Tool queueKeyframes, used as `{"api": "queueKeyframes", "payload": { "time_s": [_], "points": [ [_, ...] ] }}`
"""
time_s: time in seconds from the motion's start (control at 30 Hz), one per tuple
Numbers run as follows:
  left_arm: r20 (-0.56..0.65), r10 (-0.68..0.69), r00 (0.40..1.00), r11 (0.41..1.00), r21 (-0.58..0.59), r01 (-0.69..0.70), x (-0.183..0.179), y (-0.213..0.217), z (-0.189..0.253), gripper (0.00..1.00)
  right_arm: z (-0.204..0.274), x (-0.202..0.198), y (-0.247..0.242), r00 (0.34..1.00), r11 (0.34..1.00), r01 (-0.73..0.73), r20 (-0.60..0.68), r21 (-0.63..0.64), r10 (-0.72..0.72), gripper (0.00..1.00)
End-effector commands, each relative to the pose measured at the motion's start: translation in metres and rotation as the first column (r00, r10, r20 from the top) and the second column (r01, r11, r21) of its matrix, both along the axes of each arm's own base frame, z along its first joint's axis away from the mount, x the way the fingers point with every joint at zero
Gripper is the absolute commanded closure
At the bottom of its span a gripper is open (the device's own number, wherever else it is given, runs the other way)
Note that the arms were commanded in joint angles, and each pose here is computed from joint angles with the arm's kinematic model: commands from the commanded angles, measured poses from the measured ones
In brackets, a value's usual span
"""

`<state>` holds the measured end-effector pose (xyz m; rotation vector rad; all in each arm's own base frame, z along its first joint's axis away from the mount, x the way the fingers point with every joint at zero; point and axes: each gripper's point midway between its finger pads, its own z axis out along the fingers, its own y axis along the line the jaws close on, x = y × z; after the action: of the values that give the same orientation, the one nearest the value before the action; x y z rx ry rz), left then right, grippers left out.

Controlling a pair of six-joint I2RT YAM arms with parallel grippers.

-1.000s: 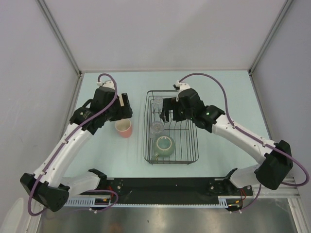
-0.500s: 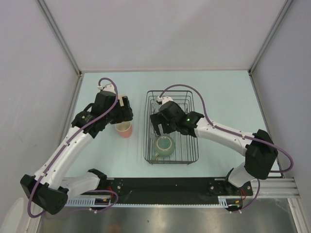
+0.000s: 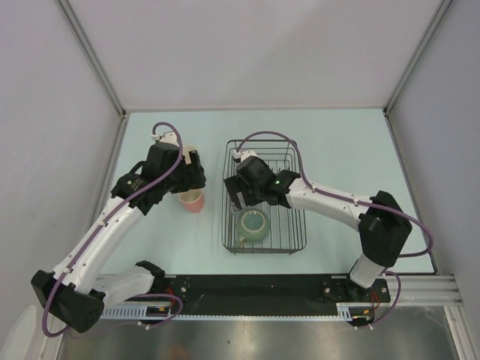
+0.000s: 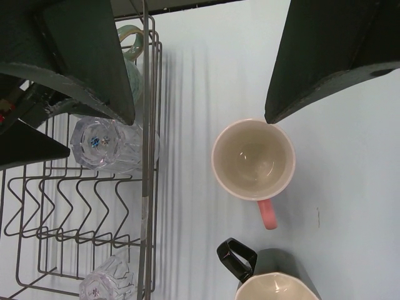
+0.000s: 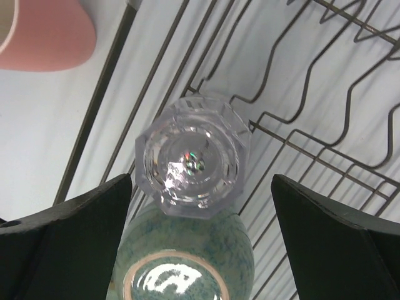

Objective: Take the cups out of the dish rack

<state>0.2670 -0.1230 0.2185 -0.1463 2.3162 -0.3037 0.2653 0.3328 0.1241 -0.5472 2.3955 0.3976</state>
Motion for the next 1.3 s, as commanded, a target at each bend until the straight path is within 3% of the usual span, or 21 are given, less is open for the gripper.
{"api": "queueKeyframes", "payload": {
  "time_s": [0.0,0.33,0.4,0.43,0.47,0.53,0.63,0.73,0.97,1.27],
  "points": [
    [0.036,-0.008,0.999,0.999,-0.035,0.010,0.002,-0.006,0.010,0.10,0.015,0.011,0.024,0.999,0.998,-0.030,0.042,0.048,0.028,0.00],
    [0.026,-0.012,1.000,1.000,-0.027,0.012,0.001,-0.007,0.005,0.10,-0.010,0.012,0.033,0.998,0.998,-0.059,0.002,0.010,0.059,0.00],
    [0.023,-0.011,1.000,1.000,-0.027,0.011,0.001,-0.007,0.003,0.10,-0.014,0.010,0.032,0.998,0.998,-0.060,-0.004,0.000,0.060,0.09],
    [0.023,-0.011,1.000,1.000,-0.024,0.011,0.001,-0.007,0.003,0.10,-0.015,0.011,0.031,0.998,0.998,-0.059,-0.005,0.002,0.059,0.14],
    [0.021,-0.010,1.000,1.000,-0.024,0.010,0.001,-0.007,0.002,0.10,-0.017,0.011,0.030,0.998,0.999,-0.055,-0.007,-0.004,0.055,0.28],
    [0.022,-0.010,1.000,1.000,-0.027,0.010,0.001,-0.007,0.002,0.10,-0.017,0.010,0.028,0.999,0.999,-0.054,-0.006,-0.005,0.053,0.42],
    [0.026,-0.014,1.000,0.999,-0.032,0.014,0.001,-0.008,0.003,0.10,-0.014,0.010,0.026,0.999,0.999,-0.045,0.004,-0.003,0.045,0.80],
    [0.022,-0.015,1.000,0.999,-0.034,0.016,0.001,-0.010,0.002,0.10,-0.011,0.010,0.022,0.999,0.999,-0.033,0.011,-0.008,0.033,1.00],
    [0.027,-0.021,0.999,0.999,-0.043,0.022,0.003,-0.013,0.002,0.10,0.013,0.016,0.016,0.998,1.000,-0.003,0.063,0.004,0.003,1.00],
    [0.034,-0.033,0.999,0.998,-0.060,0.035,0.006,-0.019,0.002,0.09,0.086,0.032,-0.001,0.982,0.999,0.031,0.187,0.027,-0.036,1.00]
  ]
}}
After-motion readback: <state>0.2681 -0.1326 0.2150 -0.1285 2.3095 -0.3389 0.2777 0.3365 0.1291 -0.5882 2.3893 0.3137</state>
